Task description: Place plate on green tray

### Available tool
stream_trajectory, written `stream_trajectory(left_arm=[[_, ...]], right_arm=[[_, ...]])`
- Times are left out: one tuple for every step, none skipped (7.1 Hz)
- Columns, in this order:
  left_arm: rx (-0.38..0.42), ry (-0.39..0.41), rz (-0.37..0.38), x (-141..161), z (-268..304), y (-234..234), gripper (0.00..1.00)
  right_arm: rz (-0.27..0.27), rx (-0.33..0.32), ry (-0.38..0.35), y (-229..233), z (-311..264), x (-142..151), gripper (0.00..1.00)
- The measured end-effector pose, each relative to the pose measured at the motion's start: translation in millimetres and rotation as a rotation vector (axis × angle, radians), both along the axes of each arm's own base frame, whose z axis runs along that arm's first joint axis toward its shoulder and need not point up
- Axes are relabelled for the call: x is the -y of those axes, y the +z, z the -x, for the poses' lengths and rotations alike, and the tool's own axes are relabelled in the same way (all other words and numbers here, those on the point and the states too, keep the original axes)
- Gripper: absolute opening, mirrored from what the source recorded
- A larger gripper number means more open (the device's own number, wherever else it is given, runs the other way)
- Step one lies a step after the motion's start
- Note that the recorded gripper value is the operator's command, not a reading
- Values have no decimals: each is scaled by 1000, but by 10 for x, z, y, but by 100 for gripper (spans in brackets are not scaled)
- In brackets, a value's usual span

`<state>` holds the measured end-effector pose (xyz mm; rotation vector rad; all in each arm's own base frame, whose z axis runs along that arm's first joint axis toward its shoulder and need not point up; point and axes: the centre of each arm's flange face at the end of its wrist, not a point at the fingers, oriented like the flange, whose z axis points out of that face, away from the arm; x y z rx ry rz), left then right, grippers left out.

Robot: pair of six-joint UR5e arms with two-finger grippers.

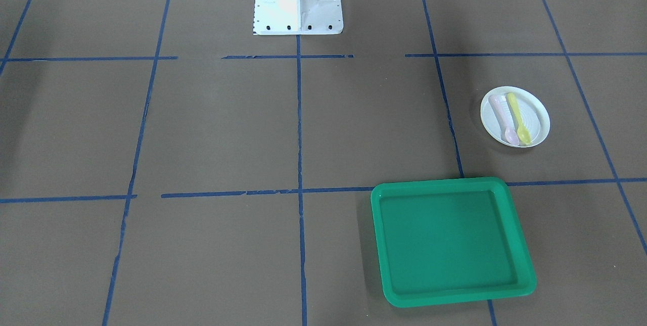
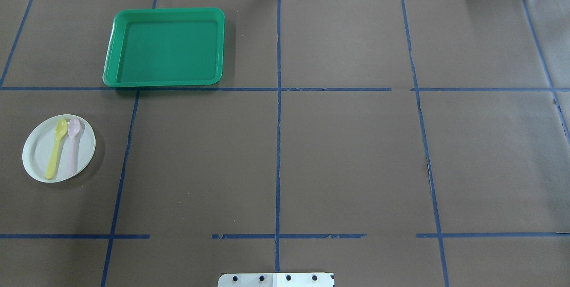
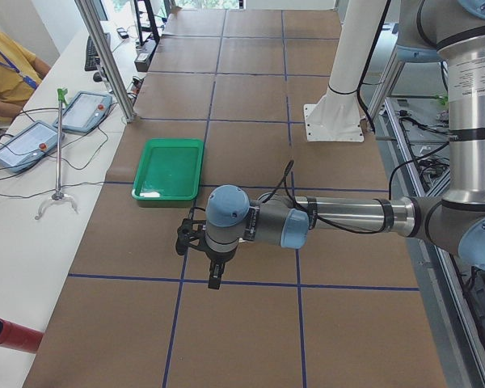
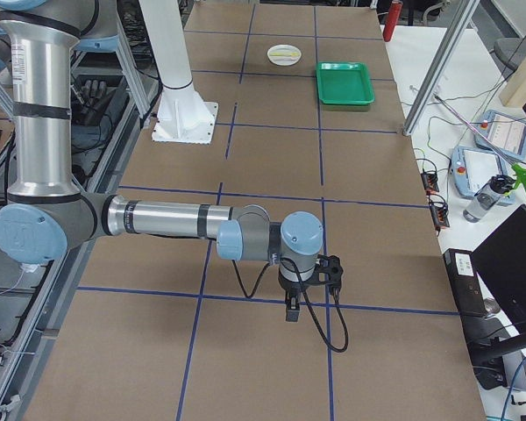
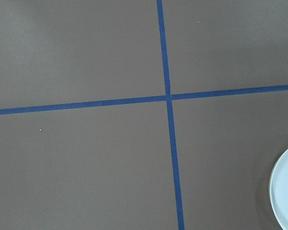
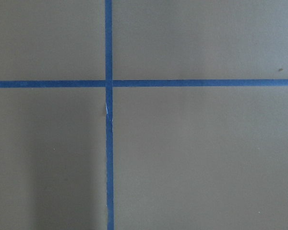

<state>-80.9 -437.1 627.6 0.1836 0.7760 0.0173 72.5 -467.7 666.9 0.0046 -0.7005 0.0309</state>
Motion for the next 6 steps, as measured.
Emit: stream_trajectory(left_arm=[[-1,0,3,-8,-3,10,100],[-3,0,6,-16,-7,22,100],[-2,2,-5,-8,-10,19,100],[-2,4,-16,-7,-20,36,100],[-2,18,-11,-8,-93,112,100],[-2,61,-2,22,-292,213,100]], right_arm=[[0,0,0,0,0,0,100],[0,0,0,0,0,0,100],[0,0,0,1,0,0,100],[0,-1,0,1,-1,0,100],[0,-1,0,0,0,0,100],[0,0,0,0,0,0,100]])
